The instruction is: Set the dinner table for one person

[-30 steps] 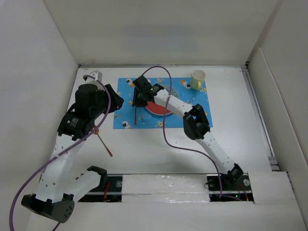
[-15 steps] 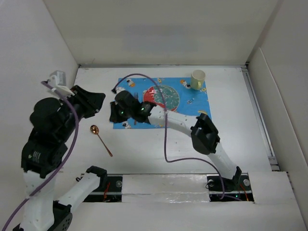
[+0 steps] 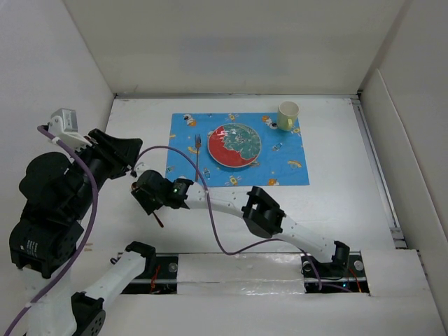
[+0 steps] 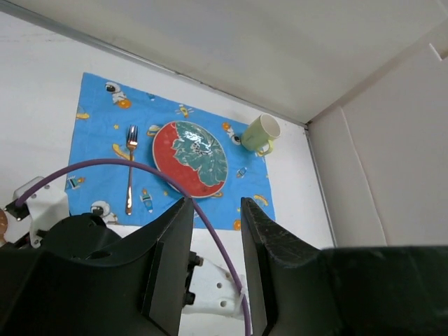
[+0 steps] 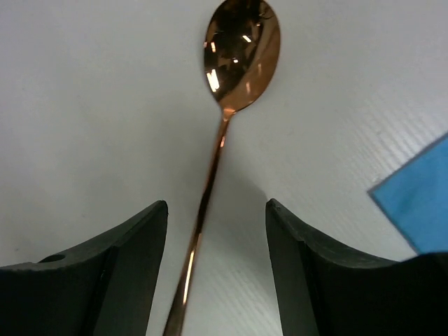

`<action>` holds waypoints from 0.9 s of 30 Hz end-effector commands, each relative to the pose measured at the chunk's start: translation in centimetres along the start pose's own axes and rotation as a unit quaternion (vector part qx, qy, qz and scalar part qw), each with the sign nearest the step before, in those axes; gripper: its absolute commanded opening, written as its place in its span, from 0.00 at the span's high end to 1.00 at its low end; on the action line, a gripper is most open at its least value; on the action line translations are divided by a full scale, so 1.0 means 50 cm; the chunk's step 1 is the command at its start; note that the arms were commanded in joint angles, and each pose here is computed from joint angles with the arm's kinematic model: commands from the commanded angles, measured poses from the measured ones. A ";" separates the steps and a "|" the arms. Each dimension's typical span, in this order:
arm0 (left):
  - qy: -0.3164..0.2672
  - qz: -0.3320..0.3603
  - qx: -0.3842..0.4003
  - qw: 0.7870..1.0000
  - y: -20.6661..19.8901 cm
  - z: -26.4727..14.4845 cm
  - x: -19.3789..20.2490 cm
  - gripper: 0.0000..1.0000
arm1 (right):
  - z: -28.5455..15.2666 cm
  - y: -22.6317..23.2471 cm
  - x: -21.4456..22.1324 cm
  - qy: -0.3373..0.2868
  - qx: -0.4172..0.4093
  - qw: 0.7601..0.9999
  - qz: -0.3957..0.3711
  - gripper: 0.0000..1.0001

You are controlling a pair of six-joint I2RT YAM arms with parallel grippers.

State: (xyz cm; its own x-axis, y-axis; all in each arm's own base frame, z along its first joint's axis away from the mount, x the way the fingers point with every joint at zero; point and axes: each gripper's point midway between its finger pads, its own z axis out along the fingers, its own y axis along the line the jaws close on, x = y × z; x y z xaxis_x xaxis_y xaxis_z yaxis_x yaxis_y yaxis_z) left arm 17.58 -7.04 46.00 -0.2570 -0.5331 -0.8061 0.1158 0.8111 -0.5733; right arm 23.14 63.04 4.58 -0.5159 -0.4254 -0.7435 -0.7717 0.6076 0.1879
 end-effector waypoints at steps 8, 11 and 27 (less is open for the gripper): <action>-0.005 0.031 0.001 1.000 -0.002 0.018 -0.010 0.69 | 0.041 -0.040 0.086 0.021 0.093 0.990 -0.108 0.51; -0.005 0.035 -0.008 0.999 0.008 0.023 -0.006 0.69 | 0.047 -0.064 0.123 0.035 0.111 0.986 -0.115 0.56; -0.014 0.001 -0.062 0.998 0.060 0.075 0.023 0.71 | -0.198 -0.131 -0.169 -0.103 0.119 0.987 0.023 1.00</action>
State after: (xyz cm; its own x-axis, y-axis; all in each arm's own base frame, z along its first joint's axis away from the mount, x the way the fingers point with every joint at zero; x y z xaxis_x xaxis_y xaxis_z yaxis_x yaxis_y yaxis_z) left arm 20.24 -6.09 41.60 -0.2892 -0.4958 -0.8189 -0.0089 0.8568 -0.5156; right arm 23.94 58.61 4.67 -0.4056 -0.4983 -0.7663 -0.7253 0.6856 -0.0620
